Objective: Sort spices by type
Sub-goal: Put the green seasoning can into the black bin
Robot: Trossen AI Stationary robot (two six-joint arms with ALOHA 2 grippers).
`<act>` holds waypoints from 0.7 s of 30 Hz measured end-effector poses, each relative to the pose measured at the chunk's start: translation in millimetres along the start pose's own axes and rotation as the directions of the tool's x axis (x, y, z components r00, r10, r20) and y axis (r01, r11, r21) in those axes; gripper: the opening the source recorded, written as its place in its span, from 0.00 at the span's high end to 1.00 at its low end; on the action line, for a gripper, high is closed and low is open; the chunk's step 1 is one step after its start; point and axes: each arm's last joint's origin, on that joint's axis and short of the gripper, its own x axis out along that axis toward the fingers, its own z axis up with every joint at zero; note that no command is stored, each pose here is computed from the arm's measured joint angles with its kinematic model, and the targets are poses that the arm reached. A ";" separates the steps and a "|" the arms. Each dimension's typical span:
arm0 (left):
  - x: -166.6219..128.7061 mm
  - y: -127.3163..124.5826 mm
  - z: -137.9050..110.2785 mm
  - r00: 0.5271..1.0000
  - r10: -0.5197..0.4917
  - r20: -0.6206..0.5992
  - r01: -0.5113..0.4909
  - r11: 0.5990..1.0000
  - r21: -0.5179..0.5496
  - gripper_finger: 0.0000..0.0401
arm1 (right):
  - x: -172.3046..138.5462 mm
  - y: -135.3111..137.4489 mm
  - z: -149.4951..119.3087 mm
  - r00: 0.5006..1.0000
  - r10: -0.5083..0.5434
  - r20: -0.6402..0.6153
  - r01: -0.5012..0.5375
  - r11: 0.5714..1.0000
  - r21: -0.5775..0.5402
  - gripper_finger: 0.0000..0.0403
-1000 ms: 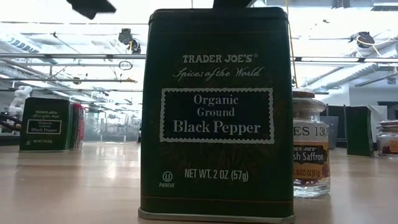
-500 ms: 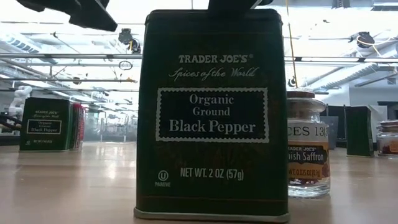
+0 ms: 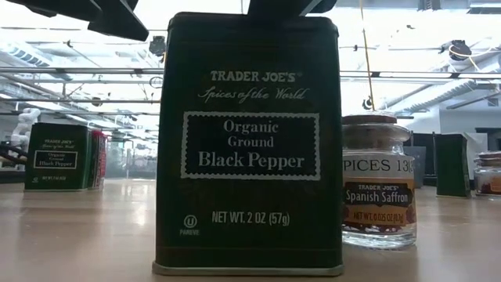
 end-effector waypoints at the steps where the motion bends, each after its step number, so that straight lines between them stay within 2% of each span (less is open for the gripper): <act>1: 0.3 0.6 0.1 1.000 0.003 0.000 -0.003 1.000 -0.001 0.30 | -0.1 0.0 0.0 1.000 0.001 0.000 -0.001 1.000 0.001 0.52; 21: 3.2 7.6 1.0 1.000 0.018 0.001 -0.018 1.000 -0.021 0.30 | -2.0 0.5 1.7 1.000 0.007 0.019 -0.007 1.000 -0.009 0.52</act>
